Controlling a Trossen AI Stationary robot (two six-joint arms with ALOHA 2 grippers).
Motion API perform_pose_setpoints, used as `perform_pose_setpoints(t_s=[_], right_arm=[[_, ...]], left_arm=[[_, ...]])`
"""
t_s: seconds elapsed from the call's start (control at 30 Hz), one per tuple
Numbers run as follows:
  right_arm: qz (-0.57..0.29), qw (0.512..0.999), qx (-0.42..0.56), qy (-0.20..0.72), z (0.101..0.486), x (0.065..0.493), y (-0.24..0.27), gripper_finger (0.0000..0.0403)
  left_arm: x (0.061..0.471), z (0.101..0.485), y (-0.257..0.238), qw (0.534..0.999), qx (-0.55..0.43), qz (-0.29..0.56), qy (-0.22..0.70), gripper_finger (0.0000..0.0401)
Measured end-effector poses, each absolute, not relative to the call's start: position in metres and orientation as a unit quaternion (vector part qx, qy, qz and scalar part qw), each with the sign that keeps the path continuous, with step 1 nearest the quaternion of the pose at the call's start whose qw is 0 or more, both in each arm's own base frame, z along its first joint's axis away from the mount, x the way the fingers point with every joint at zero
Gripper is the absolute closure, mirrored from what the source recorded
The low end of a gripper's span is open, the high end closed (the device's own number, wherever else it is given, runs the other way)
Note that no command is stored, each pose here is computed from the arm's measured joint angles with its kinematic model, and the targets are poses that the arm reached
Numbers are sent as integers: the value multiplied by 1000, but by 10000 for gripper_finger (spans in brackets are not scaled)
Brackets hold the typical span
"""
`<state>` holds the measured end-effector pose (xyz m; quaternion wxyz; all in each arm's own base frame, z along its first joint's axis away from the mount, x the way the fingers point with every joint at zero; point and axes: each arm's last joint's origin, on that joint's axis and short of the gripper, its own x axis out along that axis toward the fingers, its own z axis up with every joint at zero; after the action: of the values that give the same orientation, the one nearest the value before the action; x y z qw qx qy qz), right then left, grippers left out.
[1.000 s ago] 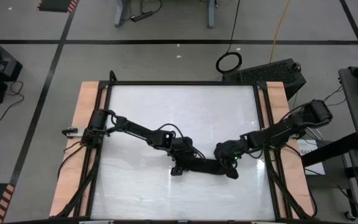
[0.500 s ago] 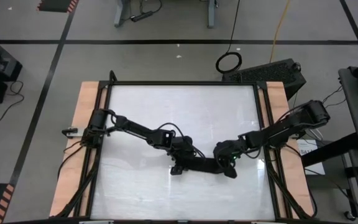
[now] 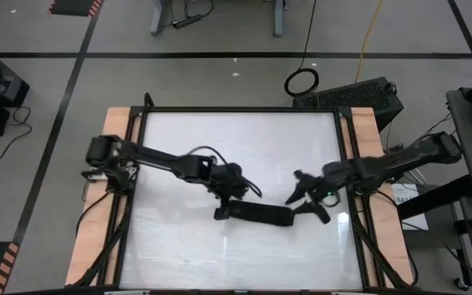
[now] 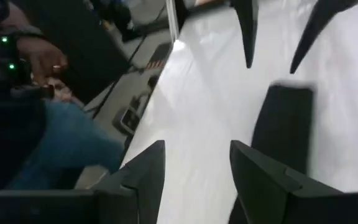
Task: Roll towel into tight, uniform cylinder
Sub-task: Return to Home Position
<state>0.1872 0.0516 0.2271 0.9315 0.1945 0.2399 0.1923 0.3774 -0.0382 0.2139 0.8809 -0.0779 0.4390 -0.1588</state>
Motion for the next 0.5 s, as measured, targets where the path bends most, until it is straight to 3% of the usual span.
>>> perform_pose_setpoints(t_s=[0.3, 0.5], right_arm=[[97, 979, 97, 151, 302, 121, 28, 232], [50, 991, 99, 77, 328, 62, 11, 232]], left_arm=[[326, 295, -23, 922, 3, -50, 384, 179], [277, 335, -11, 948, 28, 24, 317, 179]])
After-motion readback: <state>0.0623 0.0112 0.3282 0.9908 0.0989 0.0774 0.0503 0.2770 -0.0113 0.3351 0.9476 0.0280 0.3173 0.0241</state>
